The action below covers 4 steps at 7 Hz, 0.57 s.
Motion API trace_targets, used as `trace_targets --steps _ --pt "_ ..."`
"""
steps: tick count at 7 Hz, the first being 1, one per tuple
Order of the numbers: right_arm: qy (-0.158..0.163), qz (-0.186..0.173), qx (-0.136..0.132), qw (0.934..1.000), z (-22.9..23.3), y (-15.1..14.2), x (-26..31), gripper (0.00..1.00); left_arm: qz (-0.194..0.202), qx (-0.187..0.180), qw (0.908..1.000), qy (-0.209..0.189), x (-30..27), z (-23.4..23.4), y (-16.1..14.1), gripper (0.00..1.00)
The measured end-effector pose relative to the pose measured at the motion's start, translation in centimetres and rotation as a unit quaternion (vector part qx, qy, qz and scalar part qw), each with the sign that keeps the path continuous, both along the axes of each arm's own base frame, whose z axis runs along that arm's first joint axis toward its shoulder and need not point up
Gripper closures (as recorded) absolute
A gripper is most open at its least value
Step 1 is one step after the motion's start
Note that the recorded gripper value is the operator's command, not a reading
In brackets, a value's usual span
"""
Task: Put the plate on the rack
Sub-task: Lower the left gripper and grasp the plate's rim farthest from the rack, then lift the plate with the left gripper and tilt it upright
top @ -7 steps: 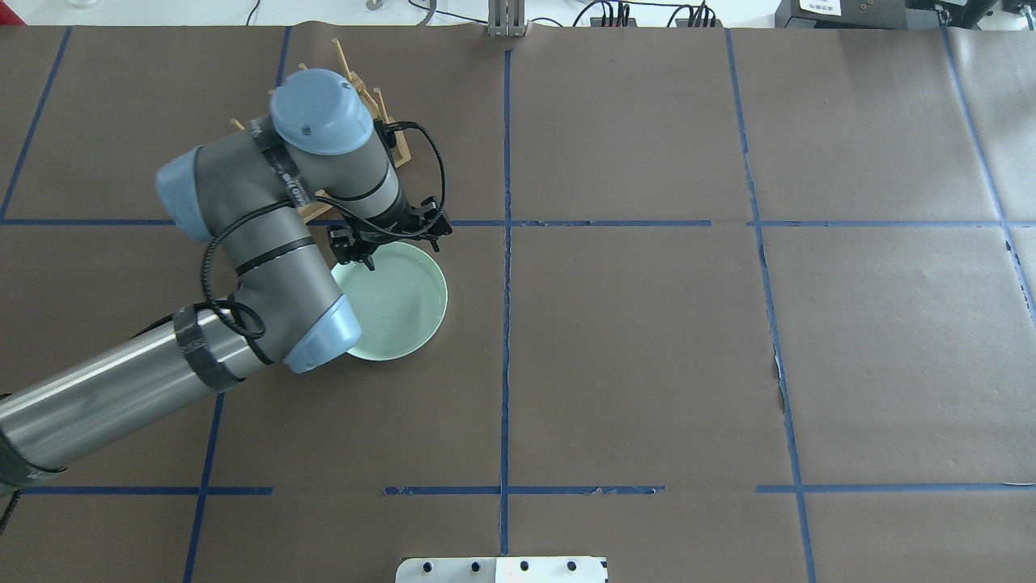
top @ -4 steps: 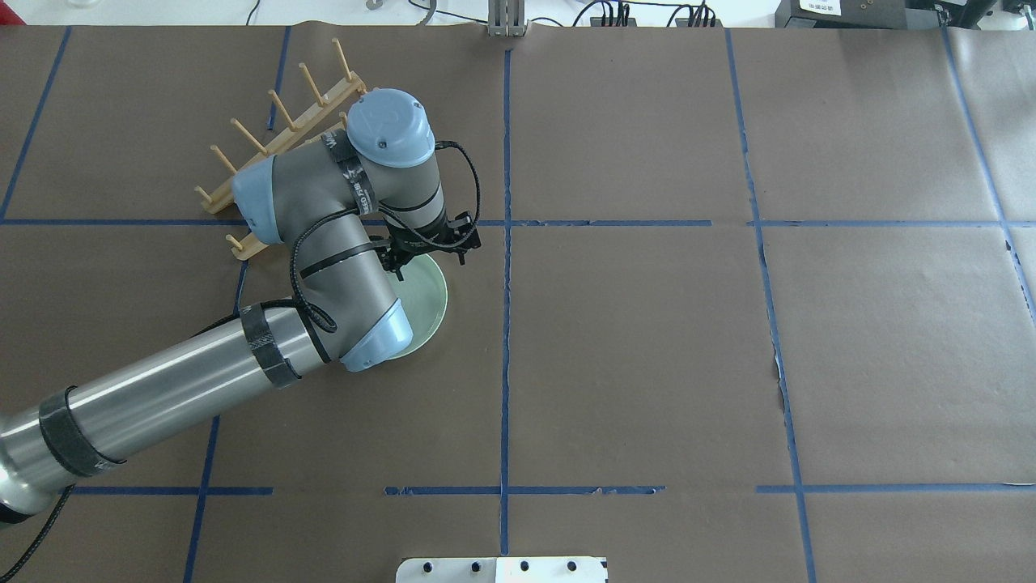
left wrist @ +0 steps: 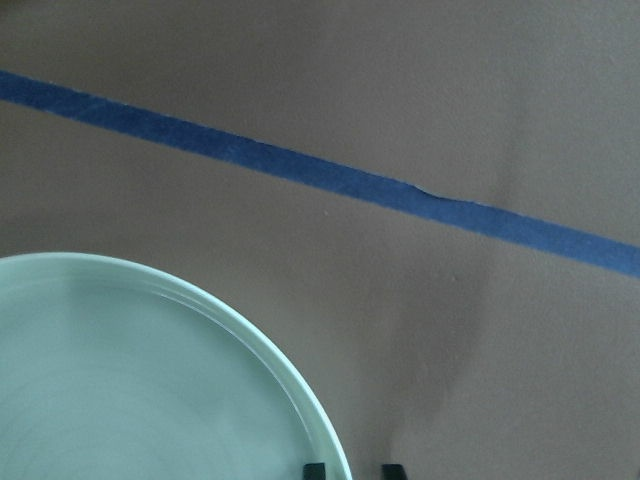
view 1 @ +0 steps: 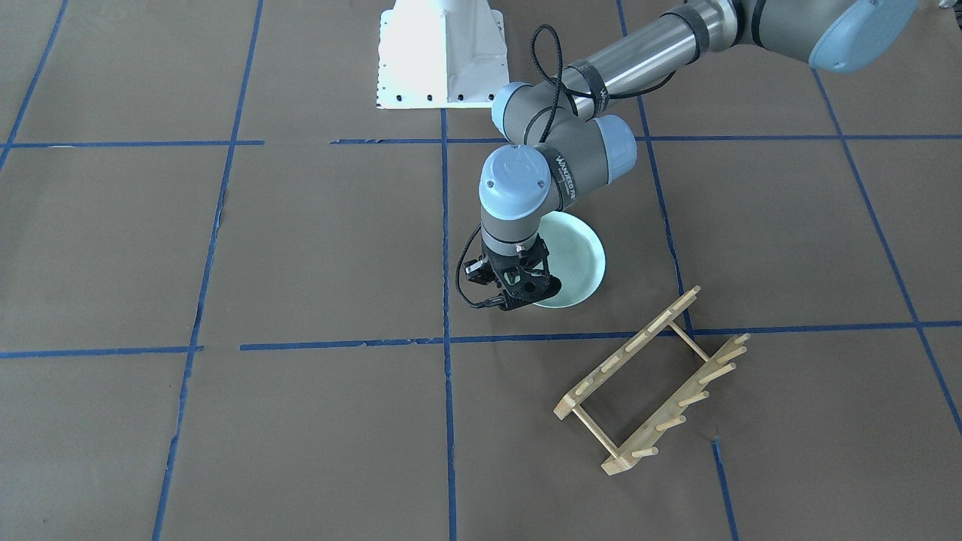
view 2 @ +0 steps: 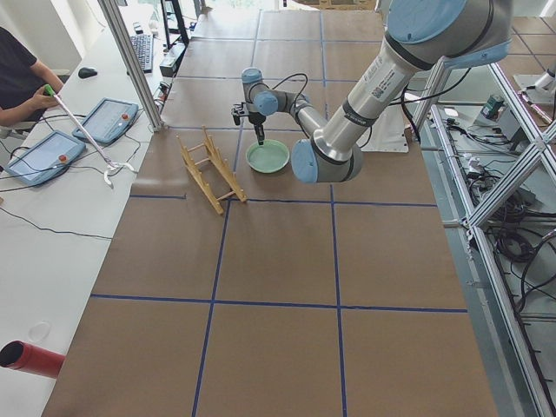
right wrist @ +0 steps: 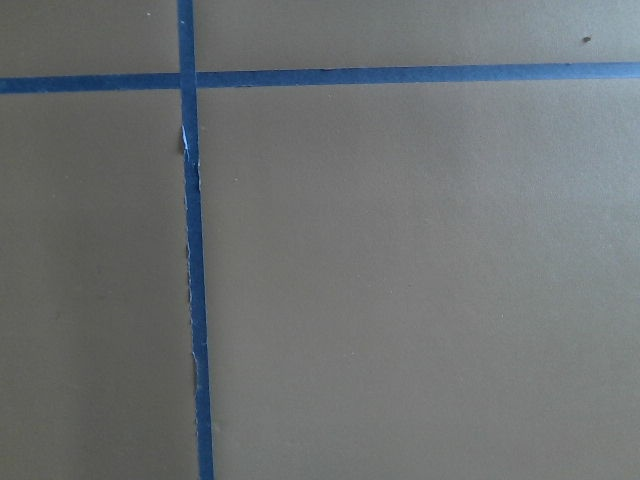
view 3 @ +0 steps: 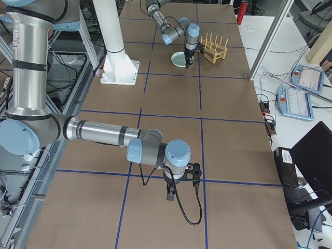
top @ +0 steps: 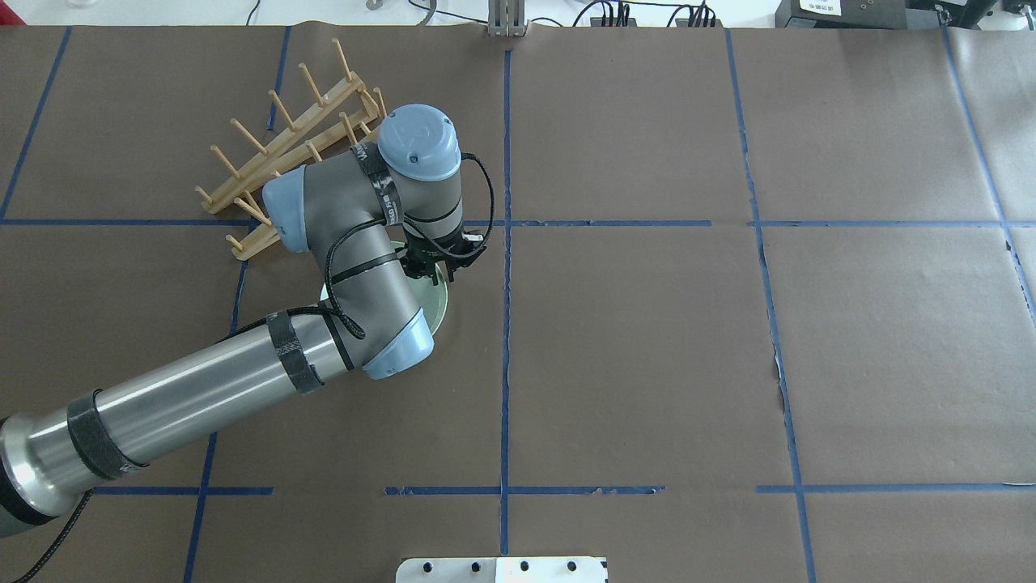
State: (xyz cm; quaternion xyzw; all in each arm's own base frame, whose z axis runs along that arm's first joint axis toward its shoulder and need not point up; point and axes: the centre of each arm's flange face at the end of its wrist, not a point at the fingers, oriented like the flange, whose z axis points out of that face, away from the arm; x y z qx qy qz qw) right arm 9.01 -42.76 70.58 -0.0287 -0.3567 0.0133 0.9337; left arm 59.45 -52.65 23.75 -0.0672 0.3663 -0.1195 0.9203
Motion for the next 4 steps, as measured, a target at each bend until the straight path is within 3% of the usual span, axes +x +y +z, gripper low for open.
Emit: trace_targets --steps 3,4 --pt "0.0 0.0 0.0 1.0 0.0 0.0 0.0 0.0 -0.005 -0.016 0.9998 -0.011 -0.8 -0.6 0.1 1.0" --pt "0.0 0.0 0.0 1.0 0.0 0.0 0.0 0.0 -0.018 -0.017 0.9997 -0.003 -2.9 -2.7 -0.2 1.0"
